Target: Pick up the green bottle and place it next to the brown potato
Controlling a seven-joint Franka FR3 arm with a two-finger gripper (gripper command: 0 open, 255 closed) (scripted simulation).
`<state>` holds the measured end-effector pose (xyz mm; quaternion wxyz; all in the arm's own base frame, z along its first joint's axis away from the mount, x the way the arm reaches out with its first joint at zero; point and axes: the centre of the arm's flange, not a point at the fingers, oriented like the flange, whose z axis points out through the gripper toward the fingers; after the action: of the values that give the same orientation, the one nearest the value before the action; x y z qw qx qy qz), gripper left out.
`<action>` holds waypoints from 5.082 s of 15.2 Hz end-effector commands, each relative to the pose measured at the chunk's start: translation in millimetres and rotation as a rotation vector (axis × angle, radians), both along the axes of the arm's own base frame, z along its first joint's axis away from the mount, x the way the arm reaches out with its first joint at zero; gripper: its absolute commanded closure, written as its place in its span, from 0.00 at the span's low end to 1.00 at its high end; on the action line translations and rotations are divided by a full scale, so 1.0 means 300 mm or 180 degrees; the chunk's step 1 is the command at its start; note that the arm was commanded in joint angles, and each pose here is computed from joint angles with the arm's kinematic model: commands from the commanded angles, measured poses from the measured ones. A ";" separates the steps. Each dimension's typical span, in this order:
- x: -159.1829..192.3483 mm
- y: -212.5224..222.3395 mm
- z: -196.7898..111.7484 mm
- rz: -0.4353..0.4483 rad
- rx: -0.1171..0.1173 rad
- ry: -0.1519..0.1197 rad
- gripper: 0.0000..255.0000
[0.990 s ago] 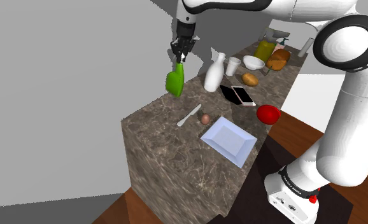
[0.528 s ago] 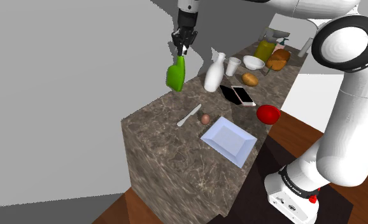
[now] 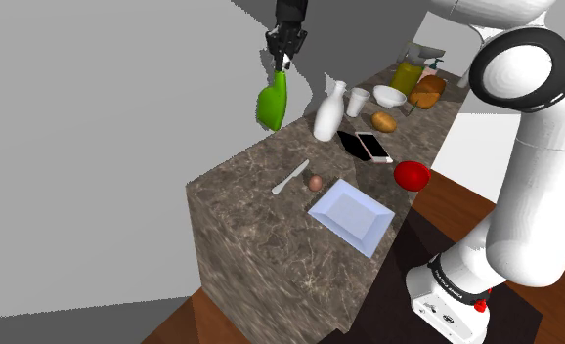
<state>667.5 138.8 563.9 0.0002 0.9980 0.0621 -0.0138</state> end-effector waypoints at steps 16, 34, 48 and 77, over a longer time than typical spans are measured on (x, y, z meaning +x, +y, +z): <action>-0.250 -0.496 0.202 0.0000 0.0000 0.0001 1.00; -0.591 -1.183 0.399 0.0000 0.0000 0.0001 1.00; -0.856 -1.718 0.551 0.0000 -0.0001 0.0001 1.00; -0.910 -1.826 0.124 0.0000 0.0000 0.0001 1.00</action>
<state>394.2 -409.6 607.1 0.0001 0.9980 0.0621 -0.0141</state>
